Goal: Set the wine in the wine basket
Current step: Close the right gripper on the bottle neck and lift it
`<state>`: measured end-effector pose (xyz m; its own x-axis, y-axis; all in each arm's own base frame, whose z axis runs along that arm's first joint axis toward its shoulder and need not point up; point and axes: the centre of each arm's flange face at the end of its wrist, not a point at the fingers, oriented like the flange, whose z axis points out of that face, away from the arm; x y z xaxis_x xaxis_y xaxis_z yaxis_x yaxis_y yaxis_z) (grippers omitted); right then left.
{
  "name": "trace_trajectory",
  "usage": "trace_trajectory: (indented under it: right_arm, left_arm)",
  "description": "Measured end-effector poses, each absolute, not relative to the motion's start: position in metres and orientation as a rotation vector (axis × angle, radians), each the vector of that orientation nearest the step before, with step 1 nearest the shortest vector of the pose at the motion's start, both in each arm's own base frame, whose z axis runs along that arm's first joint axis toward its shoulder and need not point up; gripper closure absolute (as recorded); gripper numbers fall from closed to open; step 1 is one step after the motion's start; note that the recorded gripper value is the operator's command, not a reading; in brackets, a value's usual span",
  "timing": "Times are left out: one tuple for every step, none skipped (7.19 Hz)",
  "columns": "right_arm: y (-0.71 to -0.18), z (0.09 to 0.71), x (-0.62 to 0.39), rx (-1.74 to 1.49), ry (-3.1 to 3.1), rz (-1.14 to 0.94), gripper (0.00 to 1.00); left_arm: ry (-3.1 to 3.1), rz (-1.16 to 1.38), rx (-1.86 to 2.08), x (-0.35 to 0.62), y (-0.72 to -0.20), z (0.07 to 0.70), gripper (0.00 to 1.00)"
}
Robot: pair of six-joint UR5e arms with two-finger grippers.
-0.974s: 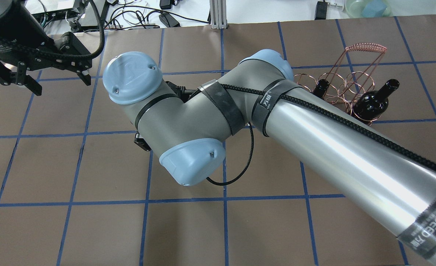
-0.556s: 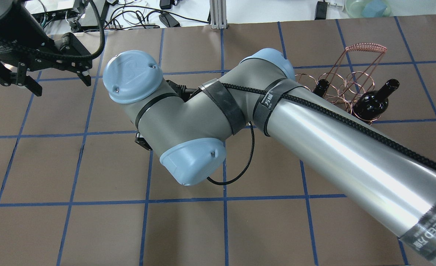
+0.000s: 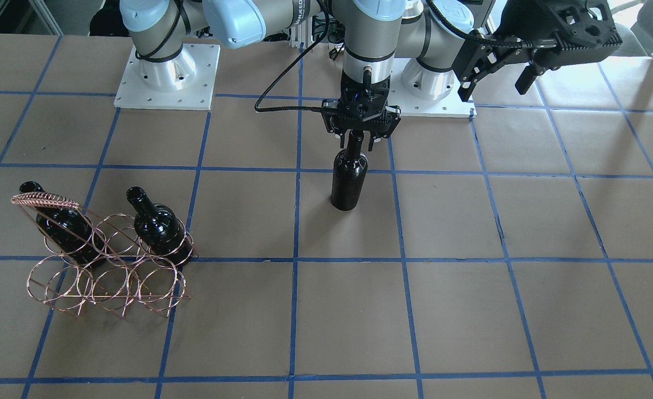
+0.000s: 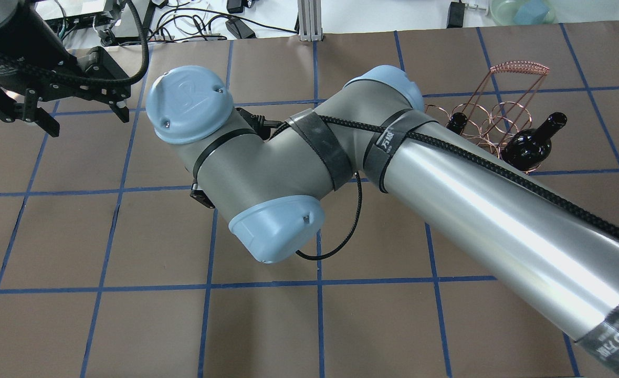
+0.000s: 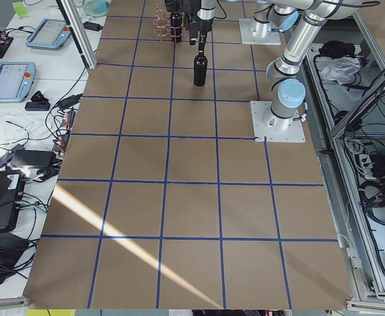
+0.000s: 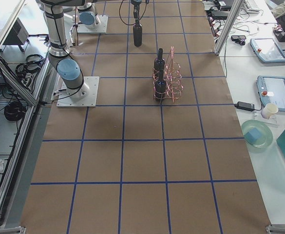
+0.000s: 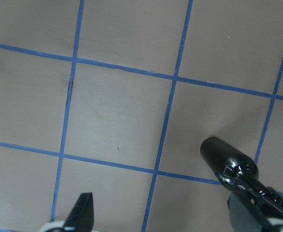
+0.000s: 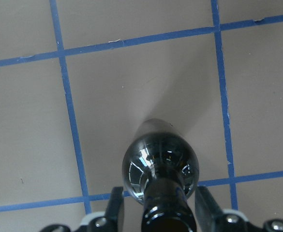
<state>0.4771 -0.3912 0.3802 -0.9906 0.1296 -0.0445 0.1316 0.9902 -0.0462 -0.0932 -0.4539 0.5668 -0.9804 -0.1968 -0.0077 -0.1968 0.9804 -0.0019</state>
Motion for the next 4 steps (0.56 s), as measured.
trace_trajectory:
  right_arm:
    - [-0.3911,0.3803,0.4769,0.203,3.092,-0.077,0.65]
    - [-0.3909,0.3799,0.4766,0.204,3.095,-0.075,0.72]
    - [-0.3907,0.3796,0.4764,0.205,3.098,-0.072,0.78]
    - [-0.3909,0.3795,0.4763,0.205,3.098,-0.072,0.79]
  left_arm:
    - [3.118,-0.002,-0.31,-0.0932,-0.4539,0.5667,0.0]
    - [3.118,-0.001,-0.31,-0.0932,-0.4539,0.5667,0.0]
    - [3.118,-0.001,-0.31,-0.0932,-0.4539,0.5666,0.0]
    - [3.118,-0.001,-0.31,-0.0932,-0.4539,0.5665,0.0]
